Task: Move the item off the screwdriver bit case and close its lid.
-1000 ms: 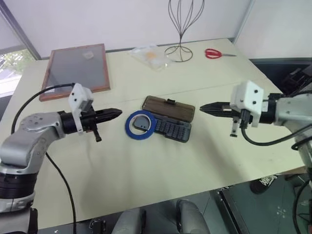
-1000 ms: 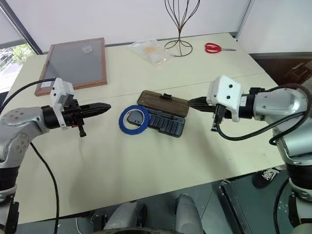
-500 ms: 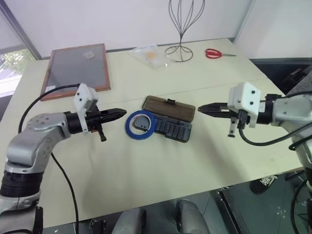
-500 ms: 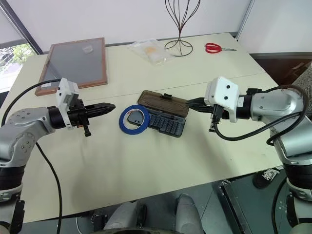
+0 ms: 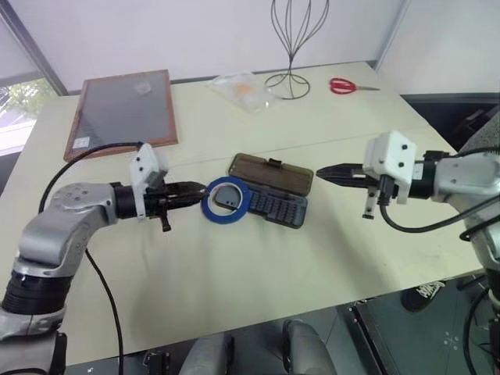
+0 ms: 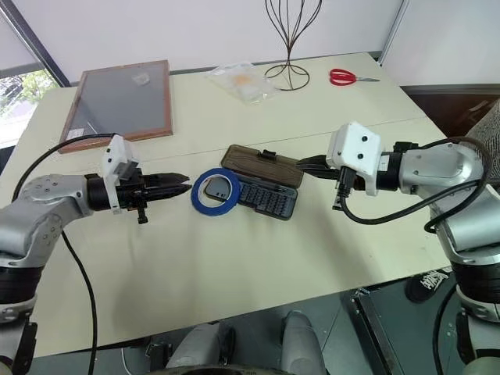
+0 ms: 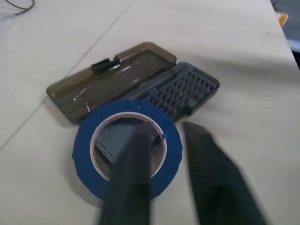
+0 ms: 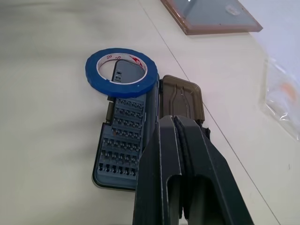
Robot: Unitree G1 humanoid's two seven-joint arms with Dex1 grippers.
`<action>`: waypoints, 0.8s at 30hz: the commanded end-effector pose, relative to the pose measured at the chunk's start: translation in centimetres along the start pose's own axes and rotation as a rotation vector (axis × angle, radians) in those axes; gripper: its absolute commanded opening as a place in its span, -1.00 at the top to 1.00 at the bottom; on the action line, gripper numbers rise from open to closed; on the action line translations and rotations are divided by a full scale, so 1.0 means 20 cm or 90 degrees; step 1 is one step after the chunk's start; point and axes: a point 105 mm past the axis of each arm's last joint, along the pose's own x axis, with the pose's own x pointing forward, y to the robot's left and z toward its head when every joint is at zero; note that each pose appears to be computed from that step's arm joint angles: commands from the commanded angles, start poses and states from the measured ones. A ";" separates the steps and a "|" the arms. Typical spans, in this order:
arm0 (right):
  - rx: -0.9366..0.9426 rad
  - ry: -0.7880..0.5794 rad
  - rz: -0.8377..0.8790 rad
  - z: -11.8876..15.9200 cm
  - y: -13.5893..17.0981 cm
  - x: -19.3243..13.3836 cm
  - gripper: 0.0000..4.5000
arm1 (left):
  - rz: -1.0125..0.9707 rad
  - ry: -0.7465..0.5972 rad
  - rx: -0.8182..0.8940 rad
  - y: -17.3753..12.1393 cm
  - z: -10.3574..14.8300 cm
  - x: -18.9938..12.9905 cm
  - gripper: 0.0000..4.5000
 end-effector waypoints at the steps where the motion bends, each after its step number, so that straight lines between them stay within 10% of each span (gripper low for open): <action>1: -0.026 -0.017 -0.007 0.06 0.00 0.00 1.00 | -0.039 0.024 0.060 -0.03 0.01 0.02 -0.24; 4: -0.020 -0.021 -0.007 0.06 0.01 0.01 1.00 | -0.073 0.041 0.096 -0.05 -0.01 0.07 -0.98; 24: -0.002 -0.028 -0.031 0.06 0.06 0.03 1.00 | -0.089 0.088 0.130 -0.02 -0.26 0.23 -0.98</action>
